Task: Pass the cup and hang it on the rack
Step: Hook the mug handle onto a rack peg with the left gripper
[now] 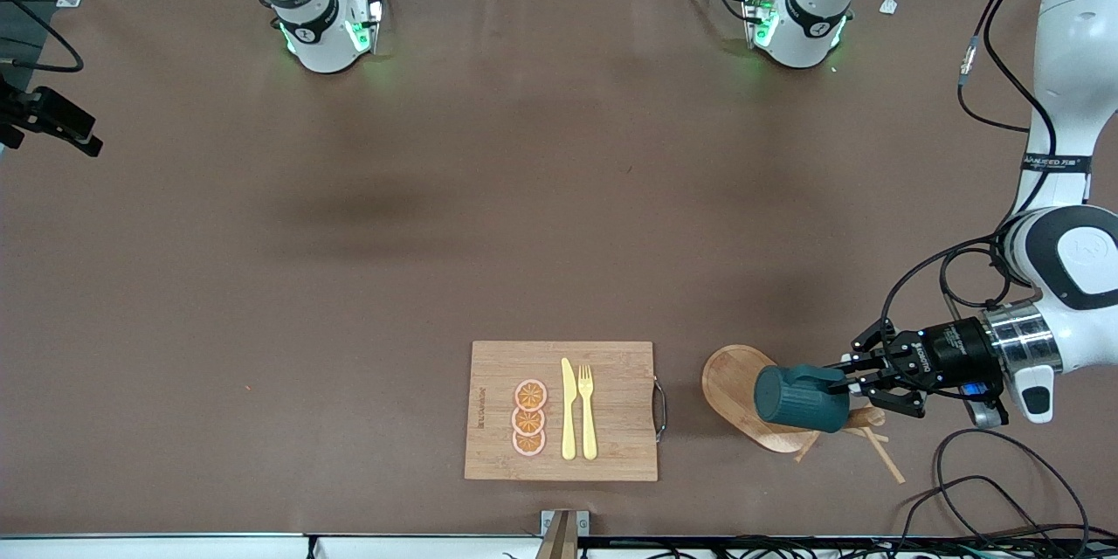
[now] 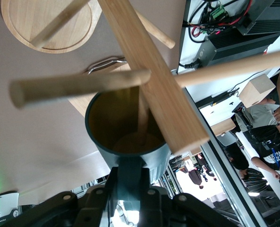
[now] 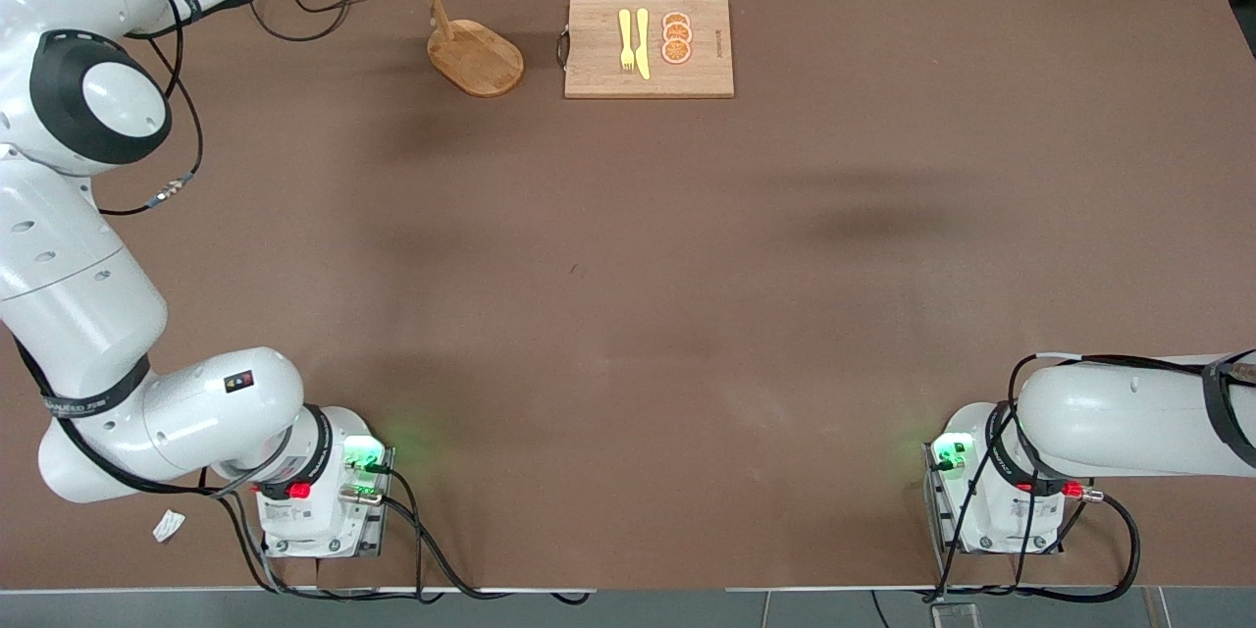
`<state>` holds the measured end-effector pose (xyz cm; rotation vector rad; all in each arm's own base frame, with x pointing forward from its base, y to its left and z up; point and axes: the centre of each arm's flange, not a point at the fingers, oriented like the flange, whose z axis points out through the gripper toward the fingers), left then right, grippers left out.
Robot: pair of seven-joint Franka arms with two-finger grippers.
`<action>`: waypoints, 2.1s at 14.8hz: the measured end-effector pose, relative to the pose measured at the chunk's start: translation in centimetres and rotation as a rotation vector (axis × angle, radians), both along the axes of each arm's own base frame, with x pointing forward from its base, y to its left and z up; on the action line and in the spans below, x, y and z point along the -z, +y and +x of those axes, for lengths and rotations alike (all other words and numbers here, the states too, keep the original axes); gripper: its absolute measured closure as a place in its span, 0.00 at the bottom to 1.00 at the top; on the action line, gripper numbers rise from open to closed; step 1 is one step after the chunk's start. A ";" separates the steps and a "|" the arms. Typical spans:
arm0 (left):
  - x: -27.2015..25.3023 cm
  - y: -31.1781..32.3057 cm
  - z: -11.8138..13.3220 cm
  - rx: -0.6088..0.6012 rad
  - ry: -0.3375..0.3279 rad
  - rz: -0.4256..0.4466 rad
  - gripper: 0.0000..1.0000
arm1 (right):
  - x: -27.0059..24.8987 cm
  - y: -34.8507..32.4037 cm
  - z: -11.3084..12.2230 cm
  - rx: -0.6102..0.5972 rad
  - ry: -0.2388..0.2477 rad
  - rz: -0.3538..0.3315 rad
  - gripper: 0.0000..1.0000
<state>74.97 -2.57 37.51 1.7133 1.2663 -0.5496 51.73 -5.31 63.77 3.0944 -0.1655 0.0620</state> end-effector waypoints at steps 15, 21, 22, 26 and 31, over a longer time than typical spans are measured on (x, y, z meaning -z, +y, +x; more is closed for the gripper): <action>1.2 0.4 0.1 -0.005 0.012 -0.013 0.79 | 0.0 0.0 0.0 0.000 0.000 0.000 0.00; 2.2 1.2 0.2 -0.008 0.003 -0.029 0.79 | 0.0 0.2 0.0 -0.003 0.000 0.000 0.00; 2.3 1.0 0.2 -0.005 0.003 -0.037 0.79 | 0.0 0.2 0.0 -0.004 0.000 0.000 0.00; 3.0 0.8 0.2 -0.007 0.015 -0.056 0.74 | 0.0 0.3 0.1 -0.005 0.000 0.000 0.00; 3.2 0.9 0.2 -0.010 0.018 -0.060 0.68 | 0.0 0.3 0.1 -0.006 -0.001 -0.001 0.00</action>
